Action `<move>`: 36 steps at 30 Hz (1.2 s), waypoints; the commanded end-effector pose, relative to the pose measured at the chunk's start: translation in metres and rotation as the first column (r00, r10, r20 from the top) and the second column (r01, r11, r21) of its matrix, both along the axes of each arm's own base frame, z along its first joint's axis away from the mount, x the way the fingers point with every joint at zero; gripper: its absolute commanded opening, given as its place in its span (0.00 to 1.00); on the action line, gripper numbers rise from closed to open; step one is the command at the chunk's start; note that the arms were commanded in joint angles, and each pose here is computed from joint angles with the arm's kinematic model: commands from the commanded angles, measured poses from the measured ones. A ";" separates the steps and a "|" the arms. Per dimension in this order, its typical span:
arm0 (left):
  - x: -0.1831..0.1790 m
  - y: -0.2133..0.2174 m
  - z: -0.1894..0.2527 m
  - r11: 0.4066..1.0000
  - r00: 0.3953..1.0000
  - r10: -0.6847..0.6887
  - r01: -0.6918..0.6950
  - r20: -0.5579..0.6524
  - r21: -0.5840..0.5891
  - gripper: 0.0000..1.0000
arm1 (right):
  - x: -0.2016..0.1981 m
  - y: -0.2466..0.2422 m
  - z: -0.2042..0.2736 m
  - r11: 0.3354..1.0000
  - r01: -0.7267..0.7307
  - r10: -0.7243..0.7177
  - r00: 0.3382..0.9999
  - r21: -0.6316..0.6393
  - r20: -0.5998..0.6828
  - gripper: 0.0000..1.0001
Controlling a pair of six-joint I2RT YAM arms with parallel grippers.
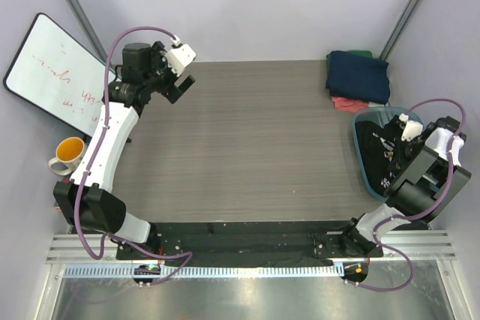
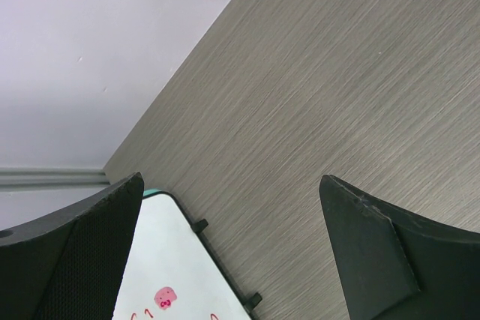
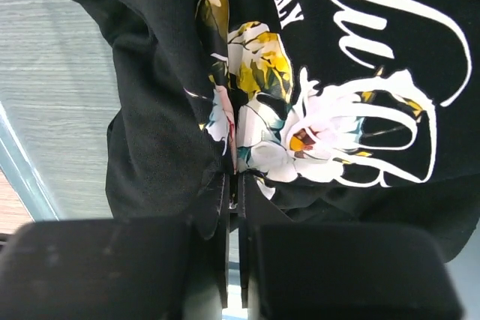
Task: Fold and stack the t-shirts
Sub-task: Grab crumpled tshirt from bin with the right arm, then move the tshirt to the center of the board
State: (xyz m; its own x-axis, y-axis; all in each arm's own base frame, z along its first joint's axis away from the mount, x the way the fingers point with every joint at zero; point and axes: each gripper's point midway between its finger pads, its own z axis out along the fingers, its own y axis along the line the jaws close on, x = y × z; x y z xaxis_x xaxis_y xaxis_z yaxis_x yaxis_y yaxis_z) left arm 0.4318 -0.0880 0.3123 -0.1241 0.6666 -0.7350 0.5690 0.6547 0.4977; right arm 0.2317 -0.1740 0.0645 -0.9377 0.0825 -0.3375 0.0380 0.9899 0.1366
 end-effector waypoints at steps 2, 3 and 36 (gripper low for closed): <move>-0.004 0.000 0.010 1.000 1.000 0.007 -0.007 0.026 0.000 1.00 | 0.017 -0.016 0.029 0.997 0.003 0.004 0.996 -0.076 0.085 0.01; -0.005 0.000 0.009 1.000 1.000 0.008 -0.008 0.023 -0.001 1.00 | 0.021 -0.018 0.041 0.996 0.001 0.009 0.994 -0.095 0.108 0.01; -0.012 -0.022 -0.018 0.994 0.997 -0.032 0.039 0.077 -0.099 1.00 | 0.174 0.162 0.453 0.874 -0.028 0.477 0.236 -0.484 0.847 0.01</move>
State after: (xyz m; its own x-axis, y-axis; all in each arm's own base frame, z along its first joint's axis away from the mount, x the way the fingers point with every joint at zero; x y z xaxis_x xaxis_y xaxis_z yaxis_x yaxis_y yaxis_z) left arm 0.4203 -0.1055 0.2653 -0.1236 0.6370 -0.7609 0.6065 0.6554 0.4501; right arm 0.3991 -0.0534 0.4565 -0.1262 -0.3780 -0.9172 -0.1118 0.9241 -0.3654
